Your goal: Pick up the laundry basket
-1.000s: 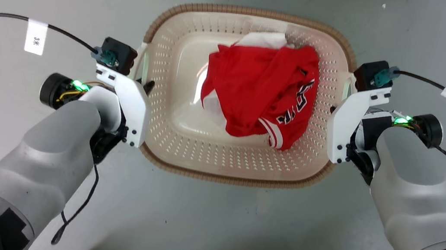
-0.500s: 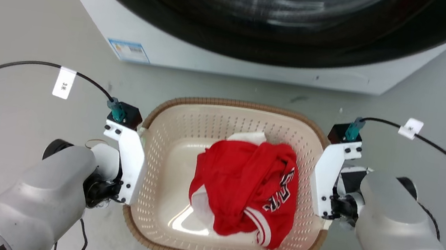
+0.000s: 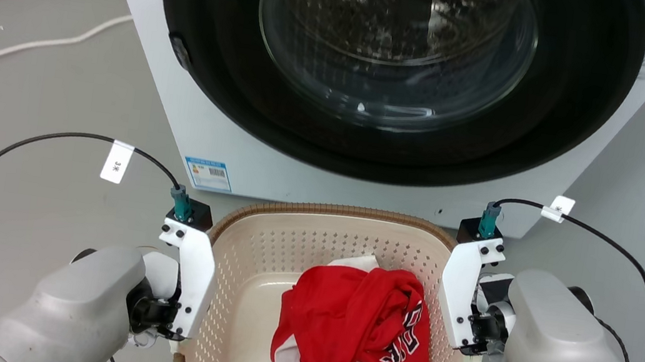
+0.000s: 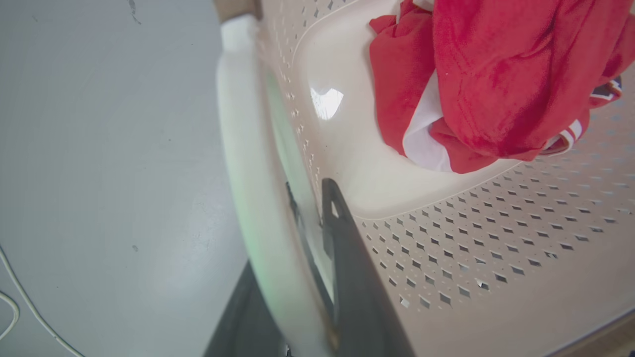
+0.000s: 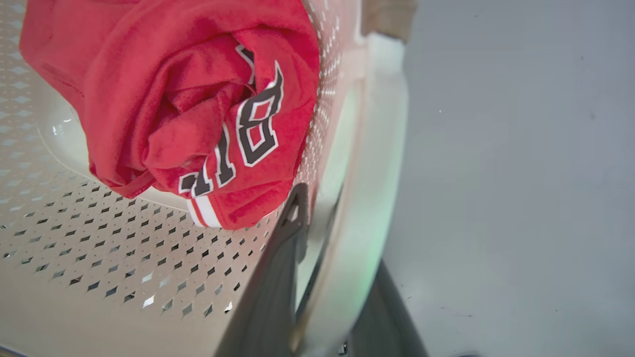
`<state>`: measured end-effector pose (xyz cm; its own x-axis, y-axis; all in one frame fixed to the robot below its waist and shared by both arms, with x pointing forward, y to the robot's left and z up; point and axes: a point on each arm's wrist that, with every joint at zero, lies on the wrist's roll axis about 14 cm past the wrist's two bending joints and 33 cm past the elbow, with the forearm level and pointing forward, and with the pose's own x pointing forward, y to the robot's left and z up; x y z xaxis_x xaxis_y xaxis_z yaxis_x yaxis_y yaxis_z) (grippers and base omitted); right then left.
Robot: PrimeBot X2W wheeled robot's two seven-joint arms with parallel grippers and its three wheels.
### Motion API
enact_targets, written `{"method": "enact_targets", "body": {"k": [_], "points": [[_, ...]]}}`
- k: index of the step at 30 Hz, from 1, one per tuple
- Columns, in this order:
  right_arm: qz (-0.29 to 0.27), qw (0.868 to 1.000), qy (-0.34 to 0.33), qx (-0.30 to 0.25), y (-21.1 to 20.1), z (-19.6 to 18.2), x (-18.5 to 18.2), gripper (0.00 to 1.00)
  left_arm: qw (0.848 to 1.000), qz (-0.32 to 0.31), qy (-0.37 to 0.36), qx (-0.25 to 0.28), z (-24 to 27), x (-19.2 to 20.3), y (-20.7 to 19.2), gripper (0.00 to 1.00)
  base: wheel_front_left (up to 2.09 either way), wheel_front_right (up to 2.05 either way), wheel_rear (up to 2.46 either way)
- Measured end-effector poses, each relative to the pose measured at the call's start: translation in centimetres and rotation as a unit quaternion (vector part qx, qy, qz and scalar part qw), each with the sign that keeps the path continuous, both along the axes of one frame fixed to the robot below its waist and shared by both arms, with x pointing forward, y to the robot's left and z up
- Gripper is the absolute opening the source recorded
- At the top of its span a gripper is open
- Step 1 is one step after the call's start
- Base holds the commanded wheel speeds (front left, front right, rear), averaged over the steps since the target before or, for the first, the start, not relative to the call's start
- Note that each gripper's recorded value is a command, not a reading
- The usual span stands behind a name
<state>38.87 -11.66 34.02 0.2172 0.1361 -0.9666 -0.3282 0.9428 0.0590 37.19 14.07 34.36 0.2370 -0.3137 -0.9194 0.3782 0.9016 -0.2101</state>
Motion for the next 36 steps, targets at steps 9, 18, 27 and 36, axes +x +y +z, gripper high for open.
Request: {"method": "enact_targets", "body": {"k": [9,18,27,36], "points": [[0.008,1.0,0.0,-0.004,0.3,1.9,-2.2,0.0,1.0,0.0,0.002,0.004,1.9,-2.4,0.2,0.0,0.0,0.0,0.0],[0.008,1.0,0.005,-0.005,0.2,2.8,-3.7,0.0,1.0,-0.009,0.005,0.006,3.0,-3.4,0.1,0.0,0.0,0.0,0.0],[0.007,1.0,-0.001,-0.006,0.0,3.4,-3.9,0.0,1.0,-0.017,-0.002,0.01,3.5,-3.4,-0.1,0.0,0.0,0.0,0.0],[0.004,1.0,0.005,-0.001,0.0,3.4,-4.3,0.0,1.0,-0.024,0.005,0.015,3.6,-3.5,-0.3,0.0,0.0,0.0,0.0]]}}
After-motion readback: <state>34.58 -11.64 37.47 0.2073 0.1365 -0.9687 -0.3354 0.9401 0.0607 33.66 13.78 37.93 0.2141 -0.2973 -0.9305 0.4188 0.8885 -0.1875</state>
